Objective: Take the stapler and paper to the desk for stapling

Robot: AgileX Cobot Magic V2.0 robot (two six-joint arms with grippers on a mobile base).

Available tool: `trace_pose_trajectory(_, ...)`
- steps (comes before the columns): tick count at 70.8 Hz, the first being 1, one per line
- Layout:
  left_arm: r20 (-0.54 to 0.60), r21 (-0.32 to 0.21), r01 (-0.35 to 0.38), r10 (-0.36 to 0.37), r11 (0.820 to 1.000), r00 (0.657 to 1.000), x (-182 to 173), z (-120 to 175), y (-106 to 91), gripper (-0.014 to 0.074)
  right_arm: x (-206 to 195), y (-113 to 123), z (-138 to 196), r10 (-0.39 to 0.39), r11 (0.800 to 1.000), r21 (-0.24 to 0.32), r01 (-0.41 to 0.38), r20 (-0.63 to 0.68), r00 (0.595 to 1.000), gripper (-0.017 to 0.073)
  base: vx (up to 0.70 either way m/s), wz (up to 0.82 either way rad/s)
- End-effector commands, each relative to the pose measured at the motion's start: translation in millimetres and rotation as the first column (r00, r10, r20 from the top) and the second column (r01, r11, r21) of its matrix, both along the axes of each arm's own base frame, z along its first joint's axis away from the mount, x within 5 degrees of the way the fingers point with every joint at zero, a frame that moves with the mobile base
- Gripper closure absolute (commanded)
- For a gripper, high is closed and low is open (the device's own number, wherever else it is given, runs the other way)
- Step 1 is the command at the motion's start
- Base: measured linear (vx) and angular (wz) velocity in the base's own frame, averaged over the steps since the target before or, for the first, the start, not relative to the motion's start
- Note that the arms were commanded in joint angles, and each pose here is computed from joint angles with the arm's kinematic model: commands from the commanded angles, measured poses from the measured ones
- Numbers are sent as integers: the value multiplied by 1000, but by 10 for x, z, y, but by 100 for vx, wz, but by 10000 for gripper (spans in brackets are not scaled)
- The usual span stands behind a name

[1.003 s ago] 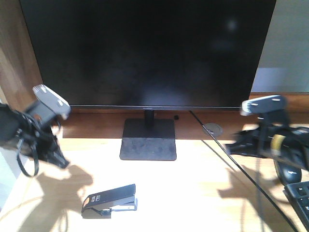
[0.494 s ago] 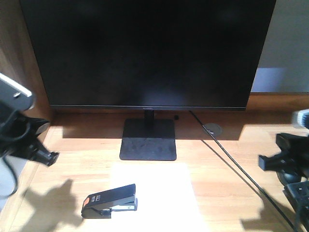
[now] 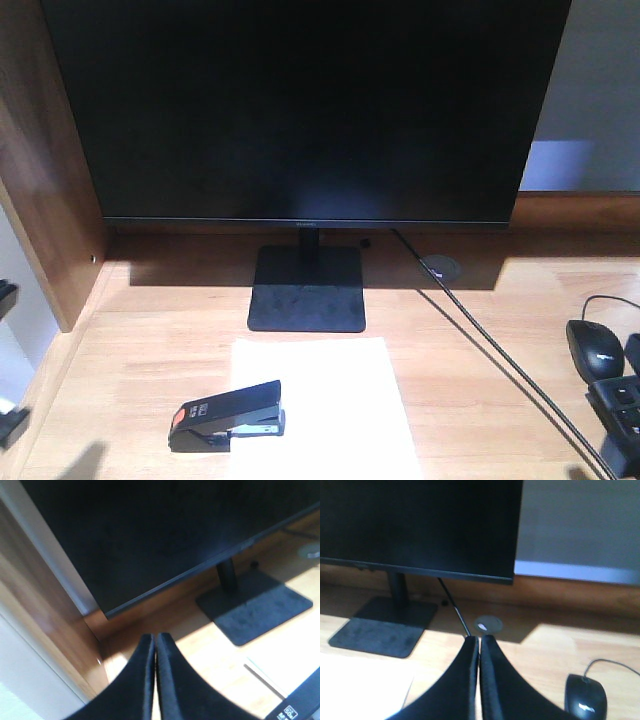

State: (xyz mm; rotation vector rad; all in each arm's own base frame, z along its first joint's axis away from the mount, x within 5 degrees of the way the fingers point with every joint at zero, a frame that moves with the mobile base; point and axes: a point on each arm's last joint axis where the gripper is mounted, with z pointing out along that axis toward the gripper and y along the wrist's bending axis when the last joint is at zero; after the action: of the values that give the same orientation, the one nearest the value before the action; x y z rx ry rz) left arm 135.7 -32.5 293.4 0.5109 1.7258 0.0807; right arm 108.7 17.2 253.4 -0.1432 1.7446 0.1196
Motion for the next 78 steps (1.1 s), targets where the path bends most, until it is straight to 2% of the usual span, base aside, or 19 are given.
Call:
trace_pose_trajectory(1,143,-49,10,-2,999,990,-126,151,24,600,-65,-9,98,6,1000,-27,-4,67,998,569,0,0)
trace_pose_trajectory(18,191,-61,11,1,998,982,-315,107,72,600,-123,-17,139,6,1000,-23,-3,108,994,569,0,0)
trace_pose_trajectory(78,182,-61,9,2,998,983,-322,100,75,600,-123,-17,139,6,1000,-24,-3,108,994,569,0,0)
